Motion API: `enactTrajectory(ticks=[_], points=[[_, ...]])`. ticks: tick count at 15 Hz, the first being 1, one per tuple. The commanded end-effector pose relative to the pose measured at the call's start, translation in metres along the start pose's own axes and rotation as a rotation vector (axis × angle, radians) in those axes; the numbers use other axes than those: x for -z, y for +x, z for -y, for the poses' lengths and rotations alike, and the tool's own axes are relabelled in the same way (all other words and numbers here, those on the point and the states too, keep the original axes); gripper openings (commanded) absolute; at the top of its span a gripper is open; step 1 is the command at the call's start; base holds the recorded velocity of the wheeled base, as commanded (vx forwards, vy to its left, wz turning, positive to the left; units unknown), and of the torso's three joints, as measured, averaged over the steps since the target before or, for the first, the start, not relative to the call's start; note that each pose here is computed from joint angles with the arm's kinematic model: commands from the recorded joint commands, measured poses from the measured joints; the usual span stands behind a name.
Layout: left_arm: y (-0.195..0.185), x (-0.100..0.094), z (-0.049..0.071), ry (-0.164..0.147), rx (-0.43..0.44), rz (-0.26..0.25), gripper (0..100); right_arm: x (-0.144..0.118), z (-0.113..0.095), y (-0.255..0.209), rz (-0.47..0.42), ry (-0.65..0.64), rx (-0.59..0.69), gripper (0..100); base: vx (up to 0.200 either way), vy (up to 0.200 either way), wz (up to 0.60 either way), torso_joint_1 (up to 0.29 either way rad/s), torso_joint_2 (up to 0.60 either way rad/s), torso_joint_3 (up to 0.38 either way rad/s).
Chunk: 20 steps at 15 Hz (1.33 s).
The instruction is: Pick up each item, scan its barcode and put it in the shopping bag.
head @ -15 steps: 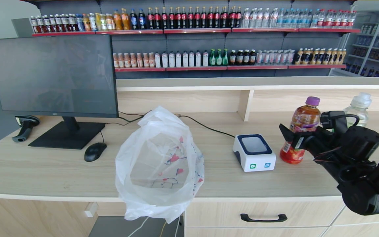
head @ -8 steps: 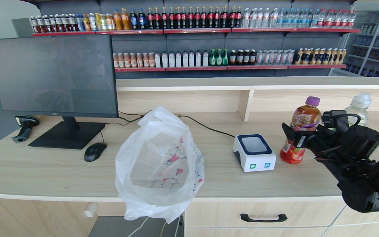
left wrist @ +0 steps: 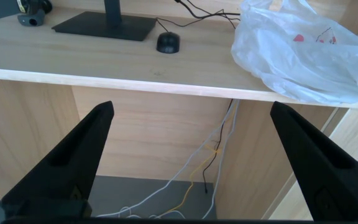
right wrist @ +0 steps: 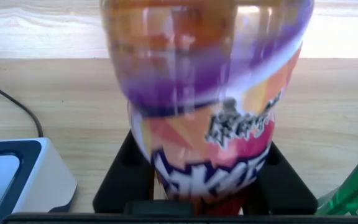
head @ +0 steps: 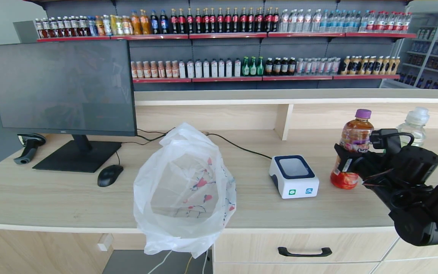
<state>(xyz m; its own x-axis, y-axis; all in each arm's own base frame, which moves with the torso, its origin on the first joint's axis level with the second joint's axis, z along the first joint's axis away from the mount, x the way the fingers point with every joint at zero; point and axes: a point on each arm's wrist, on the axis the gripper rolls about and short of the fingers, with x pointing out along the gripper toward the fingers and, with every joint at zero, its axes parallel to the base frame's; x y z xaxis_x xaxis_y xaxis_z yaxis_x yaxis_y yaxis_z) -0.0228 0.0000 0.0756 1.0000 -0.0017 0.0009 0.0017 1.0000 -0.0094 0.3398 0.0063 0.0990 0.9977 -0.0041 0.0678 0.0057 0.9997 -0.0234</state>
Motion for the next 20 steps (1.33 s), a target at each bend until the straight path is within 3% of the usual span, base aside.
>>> enactTrajectory(ticks=[1, 11, 20], points=[[0.0, 0.0, 0.0, 0.0, 0.0, 0.001, 100, -0.002, 0.0, -0.001, 0.012, 0.001, -0.002, 0, 0.0, 0.0, 0.0, 0.0, 0.0, 0.0], [0.0, 0.0, 0.0, 0.0, 0.0, 0.001, 100, -0.007, 0.0, -0.001, 0.027, 0.003, -0.002, 0, 0.0, 0.0, 0.0, 0.0, 0.0, 0.0], [0.0, 0.0, 0.0, 0.0, 0.0, 0.001, 100, -0.06, 0.003, -0.022, 0.179, 0.011, 0.007, 0, 0.0, 0.0, 0.0, 0.0, 0.0, 0.0]])
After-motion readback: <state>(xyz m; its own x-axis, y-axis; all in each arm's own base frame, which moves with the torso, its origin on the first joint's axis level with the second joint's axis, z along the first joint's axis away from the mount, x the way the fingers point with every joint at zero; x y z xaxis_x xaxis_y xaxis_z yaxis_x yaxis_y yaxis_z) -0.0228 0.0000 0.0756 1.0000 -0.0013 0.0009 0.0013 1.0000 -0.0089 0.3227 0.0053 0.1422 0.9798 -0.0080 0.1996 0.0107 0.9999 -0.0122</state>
